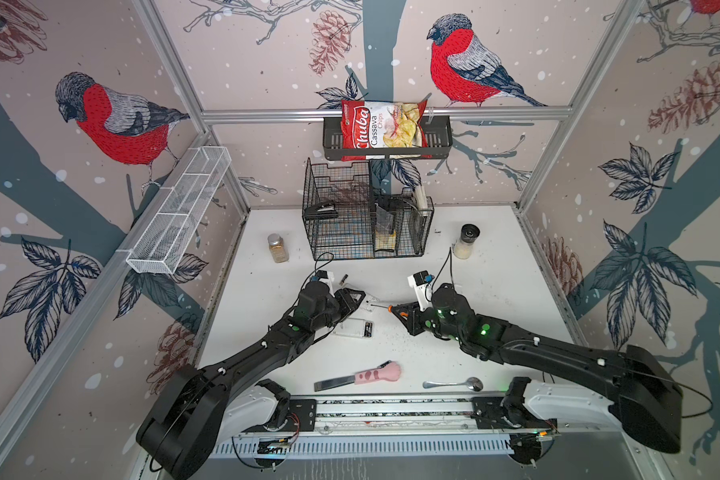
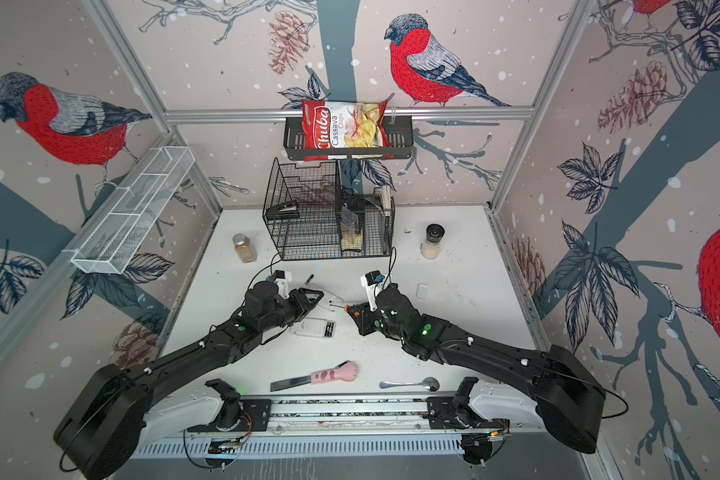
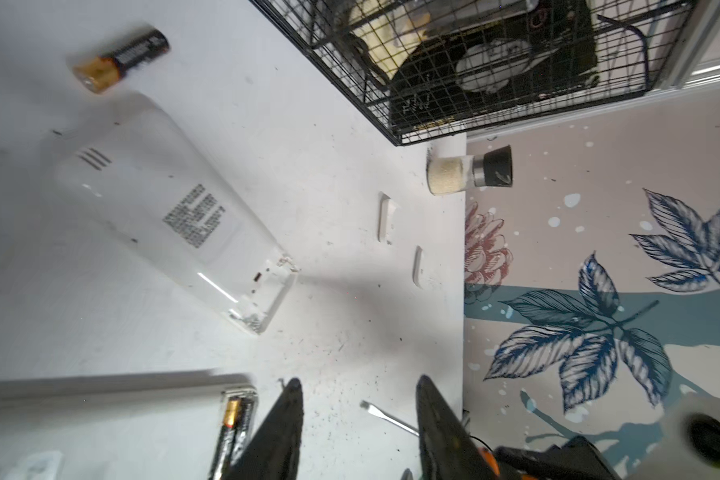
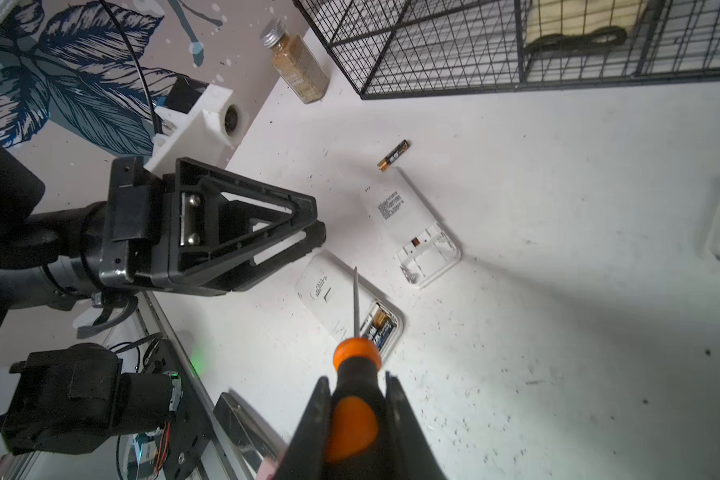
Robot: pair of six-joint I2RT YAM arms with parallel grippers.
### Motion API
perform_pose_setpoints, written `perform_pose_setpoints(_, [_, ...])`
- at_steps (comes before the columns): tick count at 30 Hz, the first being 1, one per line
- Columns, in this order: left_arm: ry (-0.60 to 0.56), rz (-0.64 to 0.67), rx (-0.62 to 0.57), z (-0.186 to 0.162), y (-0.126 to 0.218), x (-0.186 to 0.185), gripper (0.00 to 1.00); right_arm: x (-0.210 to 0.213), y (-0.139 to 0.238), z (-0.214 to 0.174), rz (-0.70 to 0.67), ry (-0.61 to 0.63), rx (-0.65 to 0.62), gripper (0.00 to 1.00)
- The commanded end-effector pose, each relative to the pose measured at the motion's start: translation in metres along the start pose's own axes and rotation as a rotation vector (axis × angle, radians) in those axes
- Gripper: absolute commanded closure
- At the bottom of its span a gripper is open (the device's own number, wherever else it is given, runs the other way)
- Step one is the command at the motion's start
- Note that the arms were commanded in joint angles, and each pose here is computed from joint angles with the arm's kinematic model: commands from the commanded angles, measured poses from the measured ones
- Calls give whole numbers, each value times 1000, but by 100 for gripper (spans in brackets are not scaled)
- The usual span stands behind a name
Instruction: Unload the batteries from the remote control
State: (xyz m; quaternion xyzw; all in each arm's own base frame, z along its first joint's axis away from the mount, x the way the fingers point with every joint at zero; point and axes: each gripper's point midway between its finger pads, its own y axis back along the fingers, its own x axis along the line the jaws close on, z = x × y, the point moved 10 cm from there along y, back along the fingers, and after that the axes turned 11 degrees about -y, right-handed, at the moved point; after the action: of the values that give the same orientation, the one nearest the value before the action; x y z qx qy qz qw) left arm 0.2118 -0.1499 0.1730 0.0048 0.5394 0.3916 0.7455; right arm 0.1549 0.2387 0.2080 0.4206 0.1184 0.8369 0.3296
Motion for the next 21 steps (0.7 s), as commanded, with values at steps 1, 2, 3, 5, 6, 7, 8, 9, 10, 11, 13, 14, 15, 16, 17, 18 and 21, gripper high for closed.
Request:
perform_pose_setpoints(1, [-1,-75,-11,4,1,-10,54,16,-6,16,83,45,-74,100])
perform_pose_setpoints(2, [-6,-75,-15,5,2,-11,54,18,-7,16,91,53,-70,100])
perform_pose_setpoints(3, [-5,-74,-16,4,3,-11,54,20,-8,17,96,62,-65,100])
perform_pose_setpoints(5, [-1,-73,-17,4,4,-11,53,22,-9,17,98,80,-61,100])
perform_pose_setpoints(6, [3,-78,-19,5,4,-12,53,23,-10,17,93,84,-63,100])
perform_pose_setpoints(7, [7,-86,-21,5,5,-13,53,23,-10,18,88,86,-67,100])
perform_pose_setpoints(8, [12,-93,-25,5,5,-13,53,23,-10,20,84,90,-73,100])
perform_pose_setpoints(9, [14,-108,-34,6,6,-15,53,24,-10,20,83,91,-79,100])
perform_pose_setpoints(10, [20,-120,-40,6,7,-16,53,24,-11,22,82,89,-85,100])
perform_pose_setpoints(11, [23,-134,-47,7,8,-18,53,25,-12,22,85,86,-91,100])
perform_pose_setpoints(13, [32,-162,-56,8,9,-21,52,26,-17,23,82,81,-99,100])
perform_pose_setpoints(14, [36,-172,-61,9,9,-22,52,26,-20,24,78,77,-104,100])
perform_pose_setpoints(15, [40,-188,-64,10,10,-24,52,26,-22,25,80,72,-113,100])
perform_pose_setpoints(16, [41,-199,-69,10,10,-26,51,28,-24,27,85,68,-122,100])
perform_pose_setpoints(17, [43,-203,-72,11,11,-27,51,29,-25,28,90,63,-131,100])
perform_pose_setpoints(18, [45,-208,-74,11,11,-28,51,31,-28,30,97,58,-140,100])
perform_pose_setpoints(21, [52,-234,-90,13,12,-31,51,35,-35,34,126,43,-155,100])
